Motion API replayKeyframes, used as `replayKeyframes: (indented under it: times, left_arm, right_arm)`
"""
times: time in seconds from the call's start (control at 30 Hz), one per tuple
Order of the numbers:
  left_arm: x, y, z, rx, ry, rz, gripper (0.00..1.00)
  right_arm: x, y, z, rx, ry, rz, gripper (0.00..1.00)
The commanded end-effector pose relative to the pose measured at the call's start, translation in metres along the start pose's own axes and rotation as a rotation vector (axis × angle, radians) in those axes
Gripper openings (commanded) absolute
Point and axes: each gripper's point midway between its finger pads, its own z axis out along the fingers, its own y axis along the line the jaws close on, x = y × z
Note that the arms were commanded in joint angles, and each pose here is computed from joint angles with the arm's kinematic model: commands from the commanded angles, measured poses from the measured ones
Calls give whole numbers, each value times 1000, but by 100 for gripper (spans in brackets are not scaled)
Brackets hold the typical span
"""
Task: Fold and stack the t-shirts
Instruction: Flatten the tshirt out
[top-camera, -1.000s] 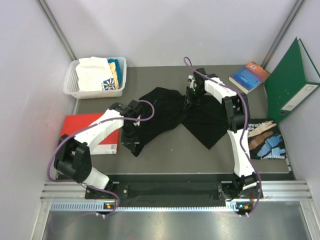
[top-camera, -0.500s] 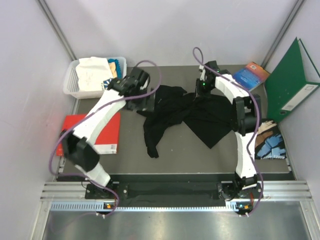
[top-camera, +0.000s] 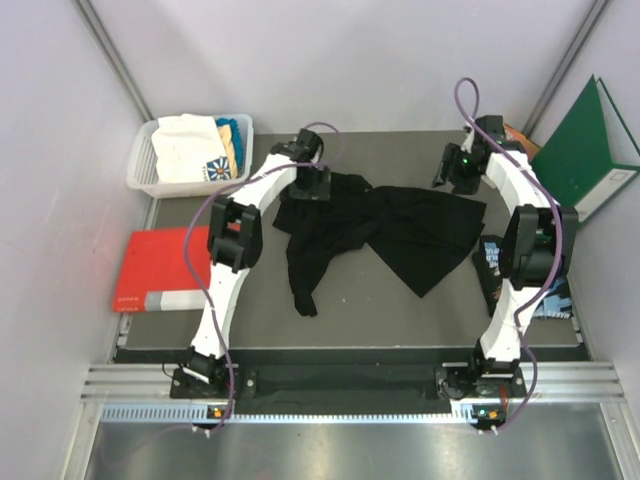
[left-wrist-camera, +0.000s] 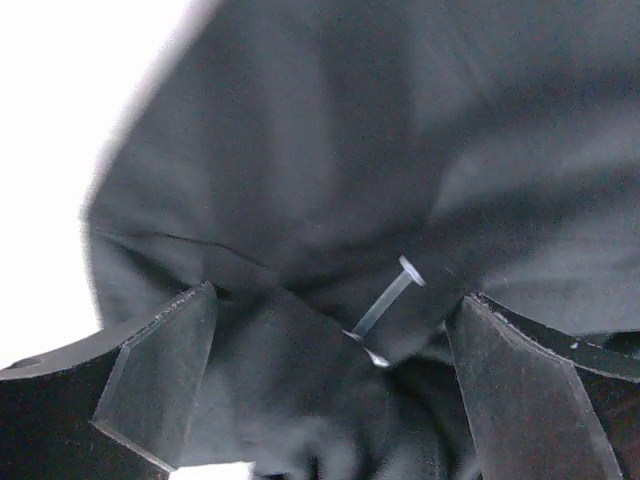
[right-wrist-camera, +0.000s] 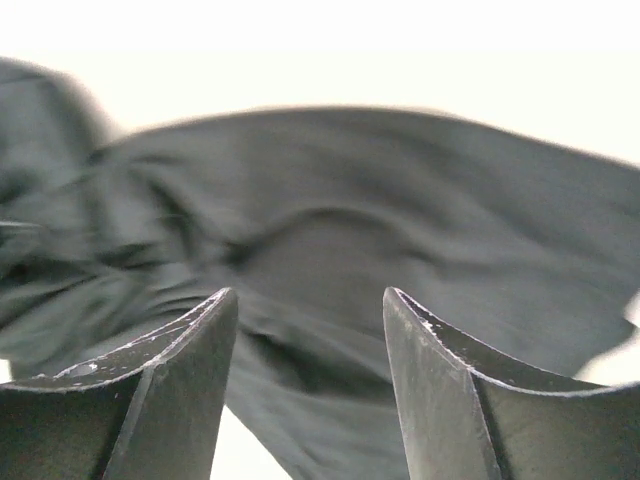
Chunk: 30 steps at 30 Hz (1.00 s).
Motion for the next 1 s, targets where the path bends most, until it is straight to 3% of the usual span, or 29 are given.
replayKeyframes:
  times: [0.0, 0.27, 0.4, 0.47, 0.5, 0.57, 0.63, 0.67, 0.7, 0.73, 0.97]
  left_arm:
    - [-61, 31, -24, 53, -175, -156, 99]
    - [-65, 28, 2, 75, -176, -158, 99]
    - [-60, 29, 19, 71, -158, -161, 92]
    - [-57, 30, 29, 67, -146, -164, 71]
    - [-57, 34, 31, 63, -144, -166, 52]
    - [-54, 40, 38, 54, -127, -196, 0]
    - [-52, 53, 41, 27, -116, -228, 0]
    - [-52, 59, 41, 14, -114, -242, 0]
    - [-53, 68, 40, 3, -115, -259, 0]
    - [-52, 74, 41, -11, -110, -274, 0]
    - [-58, 114, 32, -56, -119, -359, 0]
  right_arm:
    - [3, -49, -12, 124, -23, 75, 60]
    - [26, -92, 7, 283, 44, 99, 60]
    - [27, -109, 11, 368, 47, 107, 60]
    - [28, -115, 13, 397, 50, 108, 60]
    - [29, -117, 15, 405, 54, 112, 59]
    - [35, -120, 21, 412, 85, 117, 57]
    - [41, -117, 28, 388, 115, 123, 49]
    - [46, -116, 35, 373, 137, 121, 37]
    - [49, -113, 38, 350, 152, 127, 8]
    - [56, -114, 46, 347, 177, 130, 0]
    - [73, -105, 75, 323, 271, 101, 0]
